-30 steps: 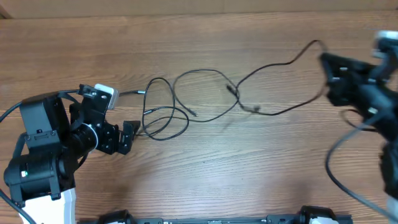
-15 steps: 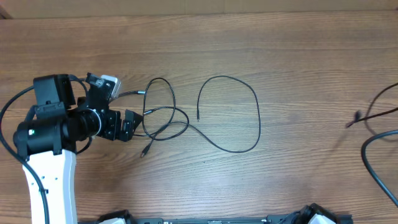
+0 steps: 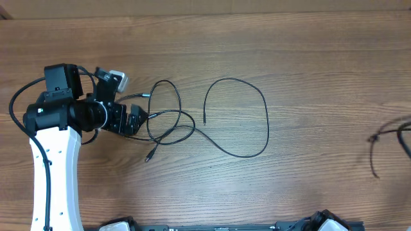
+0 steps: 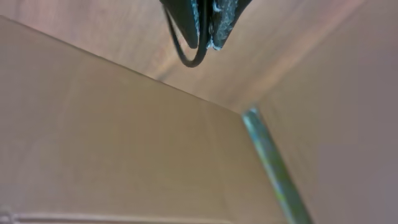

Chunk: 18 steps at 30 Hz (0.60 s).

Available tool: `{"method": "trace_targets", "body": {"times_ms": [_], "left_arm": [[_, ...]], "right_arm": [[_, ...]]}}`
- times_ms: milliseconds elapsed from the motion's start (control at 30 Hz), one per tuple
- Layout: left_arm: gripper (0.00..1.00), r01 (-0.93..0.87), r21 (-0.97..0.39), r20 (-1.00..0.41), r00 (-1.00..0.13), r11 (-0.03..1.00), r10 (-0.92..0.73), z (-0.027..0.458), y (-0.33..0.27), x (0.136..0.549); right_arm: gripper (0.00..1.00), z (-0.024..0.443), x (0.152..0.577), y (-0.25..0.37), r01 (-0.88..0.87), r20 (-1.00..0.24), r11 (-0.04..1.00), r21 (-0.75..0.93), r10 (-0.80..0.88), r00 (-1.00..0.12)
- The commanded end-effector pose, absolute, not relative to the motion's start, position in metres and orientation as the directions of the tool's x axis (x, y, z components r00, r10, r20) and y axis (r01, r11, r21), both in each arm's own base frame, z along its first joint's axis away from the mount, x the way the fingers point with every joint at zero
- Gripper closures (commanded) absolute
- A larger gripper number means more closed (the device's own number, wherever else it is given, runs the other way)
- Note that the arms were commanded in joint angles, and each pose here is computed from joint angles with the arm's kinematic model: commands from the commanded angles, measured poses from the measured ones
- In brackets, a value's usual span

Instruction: Untangle cables

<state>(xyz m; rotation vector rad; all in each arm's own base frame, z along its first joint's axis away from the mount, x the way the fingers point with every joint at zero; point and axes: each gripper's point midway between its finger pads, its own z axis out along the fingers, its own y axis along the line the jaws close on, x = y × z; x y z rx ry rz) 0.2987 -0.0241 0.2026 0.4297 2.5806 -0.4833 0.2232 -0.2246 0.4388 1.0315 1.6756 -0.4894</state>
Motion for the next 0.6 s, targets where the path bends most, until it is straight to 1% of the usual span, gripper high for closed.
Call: {"method": "trace_targets", "body": {"times_ms": [0, 100, 233, 267, 333, 367, 433, 500, 567], "left_arm": [[0.00, 0.750, -0.169, -0.647, -0.573, 0.639, 0.502, 0.235, -0.062, 0.278], [0.01, 0.819, -0.117, -0.621, -0.502, 0.562, 0.602, 0.250, -0.073, 0.263], [0.00, 0.864, -0.026, -0.546, -0.433, 0.502, 0.717, 0.273, -0.087, 0.249], [0.00, 0.863, 0.010, -0.518, -0.428, 0.506, 0.741, 0.280, -0.090, 0.248], [0.00, 0.830, 0.068, -0.468, -0.463, 0.553, 0.753, 0.288, -0.091, 0.250], [0.00, 0.822, 0.101, -0.446, -0.467, 0.561, 0.763, 0.291, -0.093, 0.250], [0.00, 0.836, 0.126, -0.440, -0.436, 0.535, 0.785, 0.292, -0.103, 0.249], [0.01, 0.856, 0.146, -0.441, -0.393, 0.497, 0.807, 0.293, -0.116, 0.248], [0.00, 0.864, 0.150, -0.446, -0.374, 0.480, 0.813, 0.294, -0.121, 0.247]], "right_arm": [[0.96, 0.430, 0.223, -0.242, 0.866, -0.909, 0.473, 0.163, 0.413, -0.054], [0.96, 0.413, 0.224, -0.257, 0.878, -0.874, 0.429, 0.210, 0.485, -0.028], [0.96, 0.400, 0.220, -0.275, 0.856, -0.825, 0.422, 0.299, 0.566, 0.009], [0.96, 0.394, 0.218, -0.283, 0.845, -0.801, 0.420, 0.331, 0.598, 0.016], [0.96, 0.379, 0.215, -0.294, 0.841, -0.753, 0.387, 0.377, 0.657, 0.035], [0.96, 0.368, 0.212, -0.302, 0.850, -0.723, 0.351, 0.393, 0.689, 0.049], [0.96, 0.342, 0.210, -0.311, 0.861, -0.653, 0.297, 0.413, 0.755, 0.053], [0.96, 0.309, 0.215, -0.314, 0.860, -0.551, 0.267, 0.435, 0.834, 0.020], [0.96, 0.283, 0.219, -0.318, 0.869, -0.471, 0.236, 0.435, 0.882, -0.004]]}}
